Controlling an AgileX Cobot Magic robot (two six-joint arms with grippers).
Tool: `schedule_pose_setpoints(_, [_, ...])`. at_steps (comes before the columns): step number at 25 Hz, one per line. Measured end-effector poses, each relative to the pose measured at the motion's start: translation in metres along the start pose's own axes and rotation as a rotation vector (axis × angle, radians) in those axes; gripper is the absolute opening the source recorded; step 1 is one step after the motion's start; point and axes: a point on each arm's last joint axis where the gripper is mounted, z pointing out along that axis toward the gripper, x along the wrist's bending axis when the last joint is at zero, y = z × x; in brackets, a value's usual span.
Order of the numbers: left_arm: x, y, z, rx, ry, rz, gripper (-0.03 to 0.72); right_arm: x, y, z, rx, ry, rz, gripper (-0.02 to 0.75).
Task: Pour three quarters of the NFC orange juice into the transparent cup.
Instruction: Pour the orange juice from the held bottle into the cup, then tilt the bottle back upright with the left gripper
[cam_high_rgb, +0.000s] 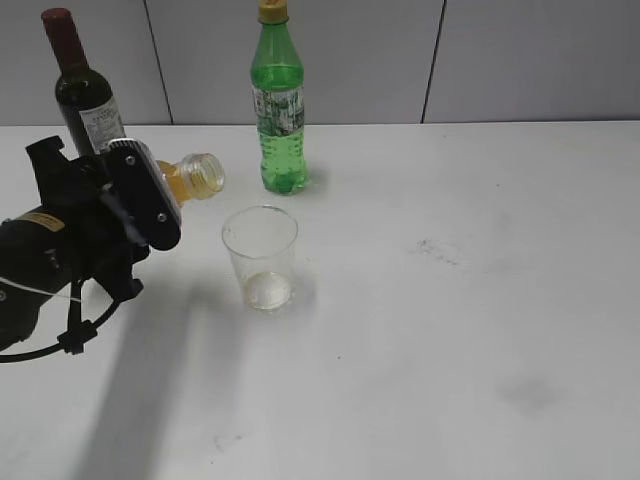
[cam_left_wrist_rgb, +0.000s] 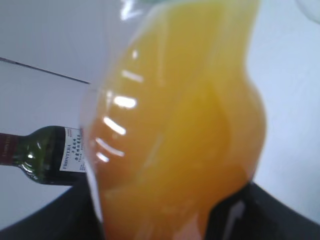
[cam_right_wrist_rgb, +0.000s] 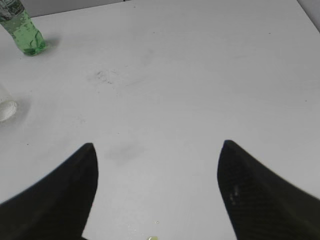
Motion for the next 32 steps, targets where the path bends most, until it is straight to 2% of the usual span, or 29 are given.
schedule_pose_setpoints(8, [-0.002, 0.003, 0.006, 0.010, -0.004, 0.005, 0.479, 0.000, 0.000, 0.000, 0.000, 0.000, 0.000, 0.571])
schedule_pose_setpoints(25, [0.000, 0.011, 0.015, 0.027, -0.005, 0.111, 0.479, 0.000, 0.000, 0.000, 0.000, 0.000, 0.000, 0.571])
schedule_pose_setpoints(32, [-0.001, 0.011, 0.016, 0.029, -0.008, 0.180, 0.479, 0.000, 0.000, 0.000, 0.000, 0.000, 0.000, 0.571])
